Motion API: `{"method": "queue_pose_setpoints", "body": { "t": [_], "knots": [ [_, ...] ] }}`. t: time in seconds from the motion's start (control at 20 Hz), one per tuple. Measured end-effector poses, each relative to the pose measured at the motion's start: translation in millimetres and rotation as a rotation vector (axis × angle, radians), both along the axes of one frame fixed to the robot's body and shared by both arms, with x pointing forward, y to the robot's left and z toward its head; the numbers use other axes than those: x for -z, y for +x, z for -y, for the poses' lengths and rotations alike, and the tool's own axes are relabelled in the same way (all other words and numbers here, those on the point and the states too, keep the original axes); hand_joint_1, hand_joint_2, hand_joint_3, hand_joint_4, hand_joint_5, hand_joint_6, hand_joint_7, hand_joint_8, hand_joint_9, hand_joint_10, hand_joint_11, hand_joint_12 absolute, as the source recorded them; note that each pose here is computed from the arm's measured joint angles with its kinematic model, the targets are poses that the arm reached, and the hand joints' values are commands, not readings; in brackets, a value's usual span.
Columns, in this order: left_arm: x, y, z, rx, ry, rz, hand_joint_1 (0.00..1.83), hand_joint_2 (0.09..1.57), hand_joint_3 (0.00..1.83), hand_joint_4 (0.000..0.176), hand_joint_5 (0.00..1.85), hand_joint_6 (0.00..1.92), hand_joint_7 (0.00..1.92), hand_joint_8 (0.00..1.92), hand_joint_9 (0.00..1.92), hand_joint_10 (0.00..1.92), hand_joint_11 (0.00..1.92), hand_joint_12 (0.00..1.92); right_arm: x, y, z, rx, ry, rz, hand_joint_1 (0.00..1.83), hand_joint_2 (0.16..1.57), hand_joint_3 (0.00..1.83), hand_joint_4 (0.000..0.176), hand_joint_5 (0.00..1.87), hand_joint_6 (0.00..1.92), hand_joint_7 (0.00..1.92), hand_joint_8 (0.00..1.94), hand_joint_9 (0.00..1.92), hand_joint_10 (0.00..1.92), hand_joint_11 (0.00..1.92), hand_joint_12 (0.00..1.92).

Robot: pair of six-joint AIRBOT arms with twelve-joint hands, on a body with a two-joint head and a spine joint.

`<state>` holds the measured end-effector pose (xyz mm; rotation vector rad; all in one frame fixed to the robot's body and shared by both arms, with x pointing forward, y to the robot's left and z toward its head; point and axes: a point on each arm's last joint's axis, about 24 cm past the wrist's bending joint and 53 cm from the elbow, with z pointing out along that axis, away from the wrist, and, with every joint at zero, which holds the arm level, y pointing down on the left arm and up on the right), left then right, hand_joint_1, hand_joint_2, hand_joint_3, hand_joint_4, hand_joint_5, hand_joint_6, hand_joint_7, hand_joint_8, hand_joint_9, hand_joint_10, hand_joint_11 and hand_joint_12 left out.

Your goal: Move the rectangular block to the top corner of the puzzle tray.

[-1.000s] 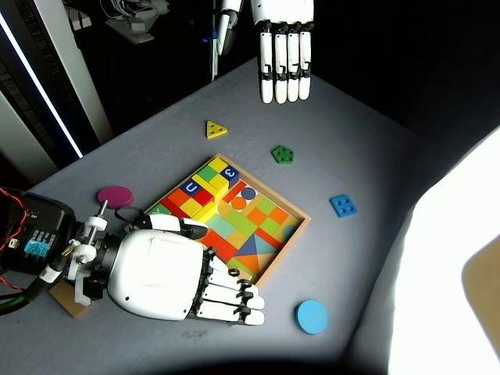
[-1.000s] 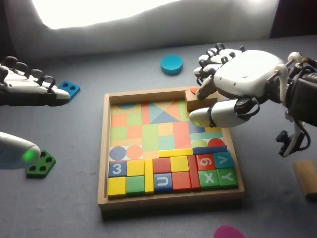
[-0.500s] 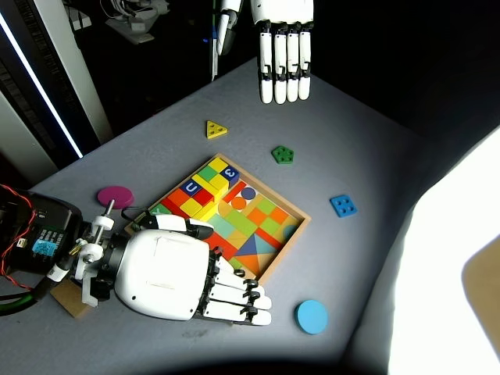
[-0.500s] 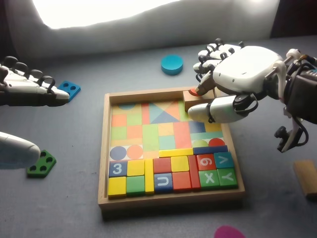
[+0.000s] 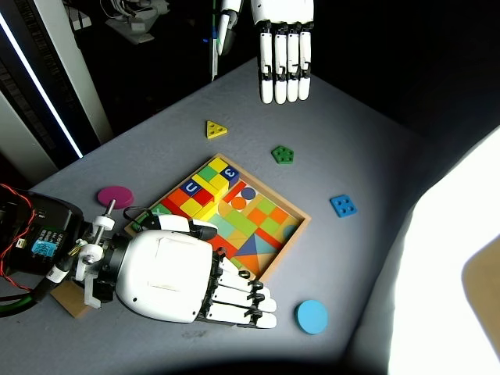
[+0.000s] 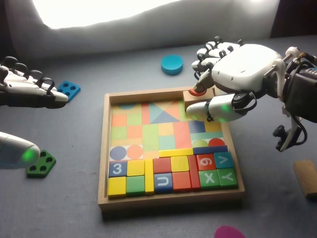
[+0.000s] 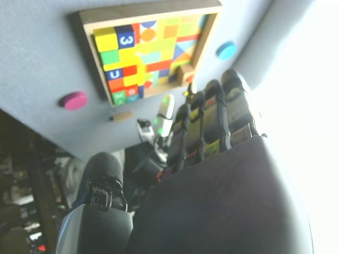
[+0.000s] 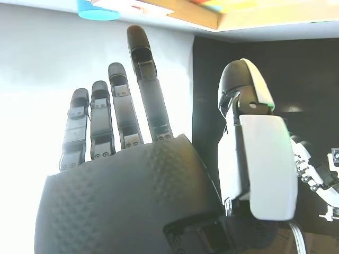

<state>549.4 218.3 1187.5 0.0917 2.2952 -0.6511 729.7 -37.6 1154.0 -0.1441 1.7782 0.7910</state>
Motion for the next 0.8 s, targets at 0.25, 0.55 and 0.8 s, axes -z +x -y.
{"method": "queue_pose_setpoints", "body": {
  "t": [0.25,0.55,0.8],
  "knots": [
    [0.1,-0.1,0.0,0.0,0.0,-0.001,0.1,1.33,0.0,0.0,0.11,0.01,0.11,0.0,0.07,0.01,0.0,0.18,1.8,-8.4,-5.1,-0.021,-0.003,-0.013,0.0,1.2,0.0,0.0,0.69,0.01,0.23,0.0,0.04,0.0,0.0,0.0],
    [0.1,-0.1,0.0,0.0,0.0,0.0,0.07,1.34,0.0,0.0,0.08,0.0,0.08,0.0,0.06,0.0,0.0,0.17,6.3,-9.4,-3.9,-0.022,-0.012,-0.017,0.0,1.2,0.0,0.0,0.68,0.0,0.2,0.0,0.03,0.0,0.0,0.0],
    [0.0,0.0,0.1,0.0,0.0,0.0,0.06,1.34,0.0,0.0,0.09,0.0,0.08,0.0,0.05,0.0,0.0,0.16,7.8,-8.7,-2.5,-0.019,-0.015,-0.019,0.0,1.19,0.0,0.0,0.69,0.0,0.21,0.01,0.03,0.0,0.0,0.0]
  ]
}}
